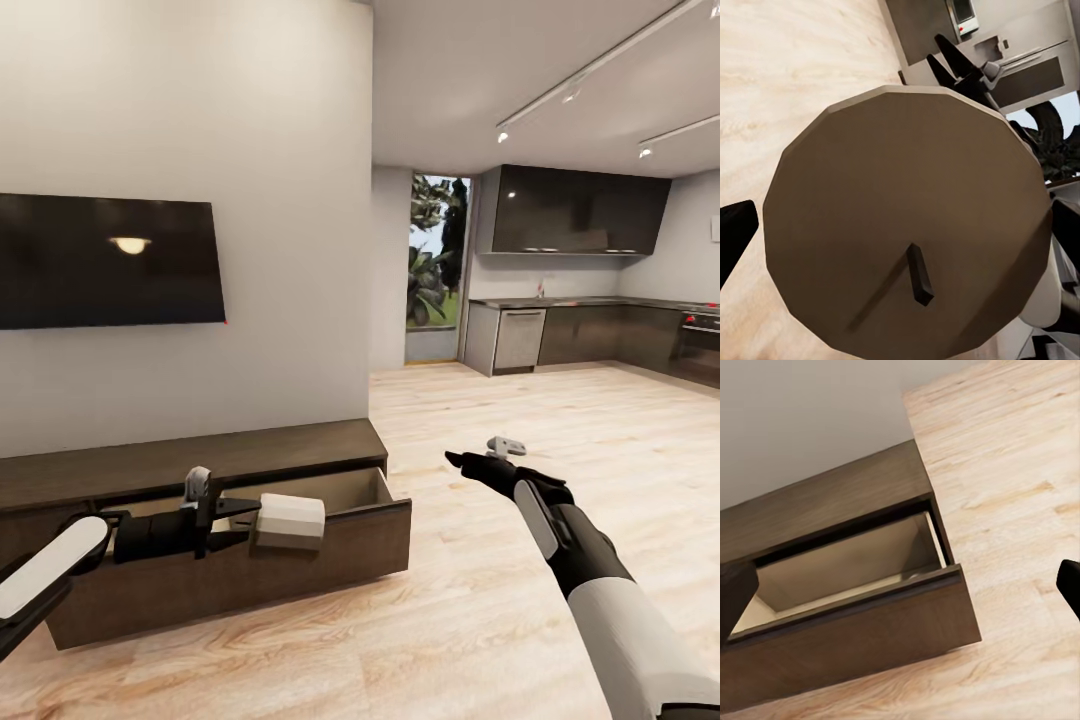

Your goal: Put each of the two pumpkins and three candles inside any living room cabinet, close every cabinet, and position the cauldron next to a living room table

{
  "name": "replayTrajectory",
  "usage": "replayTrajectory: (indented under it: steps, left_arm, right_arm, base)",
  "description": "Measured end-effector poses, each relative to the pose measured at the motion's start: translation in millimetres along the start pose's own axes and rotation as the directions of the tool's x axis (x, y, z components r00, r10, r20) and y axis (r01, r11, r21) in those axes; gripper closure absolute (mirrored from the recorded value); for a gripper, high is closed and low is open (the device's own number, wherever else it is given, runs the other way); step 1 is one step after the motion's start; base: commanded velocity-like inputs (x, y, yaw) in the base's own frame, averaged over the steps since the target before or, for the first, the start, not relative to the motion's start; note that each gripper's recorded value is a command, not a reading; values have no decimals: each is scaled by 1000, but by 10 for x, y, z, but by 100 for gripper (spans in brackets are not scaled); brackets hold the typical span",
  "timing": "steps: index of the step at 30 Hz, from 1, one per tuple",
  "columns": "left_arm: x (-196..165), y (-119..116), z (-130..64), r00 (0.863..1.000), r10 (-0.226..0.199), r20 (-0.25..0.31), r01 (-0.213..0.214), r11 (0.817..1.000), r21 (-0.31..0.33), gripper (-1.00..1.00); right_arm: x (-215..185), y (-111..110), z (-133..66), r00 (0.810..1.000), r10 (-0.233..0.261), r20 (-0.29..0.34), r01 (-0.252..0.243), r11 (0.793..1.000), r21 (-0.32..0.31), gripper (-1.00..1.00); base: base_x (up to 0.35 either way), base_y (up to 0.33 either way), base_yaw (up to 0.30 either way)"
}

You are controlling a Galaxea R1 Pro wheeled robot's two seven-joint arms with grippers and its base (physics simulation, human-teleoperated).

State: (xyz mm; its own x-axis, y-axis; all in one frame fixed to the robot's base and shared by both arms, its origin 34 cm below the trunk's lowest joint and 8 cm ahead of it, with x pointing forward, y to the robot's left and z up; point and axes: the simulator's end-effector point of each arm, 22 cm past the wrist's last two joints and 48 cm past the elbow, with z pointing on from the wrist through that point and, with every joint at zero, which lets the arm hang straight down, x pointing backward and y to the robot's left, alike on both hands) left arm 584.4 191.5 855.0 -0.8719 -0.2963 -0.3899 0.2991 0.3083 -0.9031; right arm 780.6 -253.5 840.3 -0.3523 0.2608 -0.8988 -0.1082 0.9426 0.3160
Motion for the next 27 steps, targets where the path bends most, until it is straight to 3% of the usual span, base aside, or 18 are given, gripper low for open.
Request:
replayTrajectory:
  steps: [13,18,27]
  left_arm:
    - [9,-7,8,1000,-1,-3,1,1000,3,100]
    - [-41,-117,1,1000,2,-4,-2,1000,7,100]
    - [-138,-286,-29,1000,8,-2,-8,1000,6,100]
  right_arm:
    - [29,32,4,1000,-12,-14,12,1000,2,-100]
    - [-14,119,-3,999,-27,-34,26,1000,-6,-100]
    - [-221,206,-53,999,-39,-31,39,999,-14,-100]
  base:
    - [0,0,0]
    - [0,0,9]
    - [0,0,229]
